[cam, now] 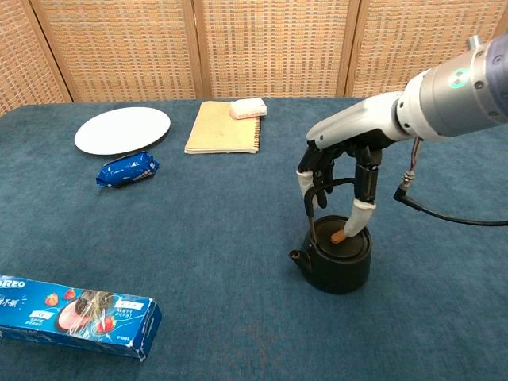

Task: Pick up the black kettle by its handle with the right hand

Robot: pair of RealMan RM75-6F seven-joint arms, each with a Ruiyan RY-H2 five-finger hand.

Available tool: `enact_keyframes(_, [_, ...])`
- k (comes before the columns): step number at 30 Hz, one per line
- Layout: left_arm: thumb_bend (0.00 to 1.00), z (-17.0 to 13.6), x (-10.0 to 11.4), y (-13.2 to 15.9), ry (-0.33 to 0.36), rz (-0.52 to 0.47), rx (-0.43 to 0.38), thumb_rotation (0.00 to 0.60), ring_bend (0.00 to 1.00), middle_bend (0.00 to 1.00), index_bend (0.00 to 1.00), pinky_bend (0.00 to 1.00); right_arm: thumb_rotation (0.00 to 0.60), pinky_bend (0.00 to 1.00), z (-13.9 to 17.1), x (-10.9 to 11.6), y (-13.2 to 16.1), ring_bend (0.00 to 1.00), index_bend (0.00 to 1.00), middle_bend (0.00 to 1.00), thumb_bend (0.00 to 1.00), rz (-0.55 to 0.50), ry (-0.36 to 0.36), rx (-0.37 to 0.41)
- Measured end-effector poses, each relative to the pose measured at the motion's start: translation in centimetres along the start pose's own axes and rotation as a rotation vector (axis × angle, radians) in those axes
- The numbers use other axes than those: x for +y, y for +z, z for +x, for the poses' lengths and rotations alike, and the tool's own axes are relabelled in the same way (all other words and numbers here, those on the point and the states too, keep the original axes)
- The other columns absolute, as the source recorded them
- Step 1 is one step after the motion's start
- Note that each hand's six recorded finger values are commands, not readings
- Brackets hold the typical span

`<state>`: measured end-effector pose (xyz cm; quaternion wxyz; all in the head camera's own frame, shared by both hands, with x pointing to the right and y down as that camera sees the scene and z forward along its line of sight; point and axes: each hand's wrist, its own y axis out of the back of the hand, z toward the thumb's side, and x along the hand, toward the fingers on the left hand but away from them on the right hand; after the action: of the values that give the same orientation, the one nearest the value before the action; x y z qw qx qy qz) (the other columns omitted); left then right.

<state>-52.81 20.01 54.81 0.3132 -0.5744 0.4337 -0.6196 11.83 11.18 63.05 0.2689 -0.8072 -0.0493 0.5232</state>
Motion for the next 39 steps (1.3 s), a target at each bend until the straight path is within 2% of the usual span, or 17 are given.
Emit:
enact_keyframes(6, [0.00, -0.2, 0.0, 0.1, 0.001, -0.002, -0.006, 0.600, 0.00, 0.00, 0.00, 0.00, 0.600, 0.00, 3.3, 0.1, -0.4, 0.32, 0.44, 0.46, 0.00, 0.007, -0.019, 0.017])
enact_keyframes(14, [0.00, -0.8, 0.3, 1.0, 0.013, -0.001, -0.035, 0.600, 0.00, 0.00, 0.00, 0.00, 0.600, 0.00, 7.4, -2.1, -1.9, 0.32, 0.43, 0.46, 0.00, 0.036, -0.038, 0.061])
enact_keyframes(19, [0.00, -1.0, 0.2, 1.0, 0.010, 0.002, -0.036, 0.600, 0.00, 0.00, 0.00, 0.00, 0.600, 0.00, 8.8, -3.5, -2.5, 0.32, 0.41, 0.45, 0.00, 0.050, -0.099, 0.101])
enact_keyframes(25, [0.00, -1.1, 0.3, 1.0, 0.015, -0.001, -0.036, 0.600, 0.00, 0.00, 0.00, 0.00, 0.600, 0.00, 9.3, -5.1, -3.1, 0.33, 0.40, 0.45, 0.00, 0.044, -0.223, 0.144])
enact_keyframes(27, [0.00, -1.1, 0.3, 0.9, 0.015, -0.001, -0.033, 0.600, 0.00, 0.00, 0.00, 0.00, 0.600, 0.00, 9.0, -5.7, -3.1, 0.33, 0.41, 0.46, 0.00, 0.044, -0.244, 0.151])
enact_keyframes(39, [0.00, -0.9, 0.2, 0.5, 0.011, -0.002, -0.021, 0.600, 0.00, 0.00, 0.00, 0.00, 0.600, 0.00, 7.2, -8.2, -2.4, 0.35, 0.44, 0.48, 0.00, 0.074, -0.216, 0.164])
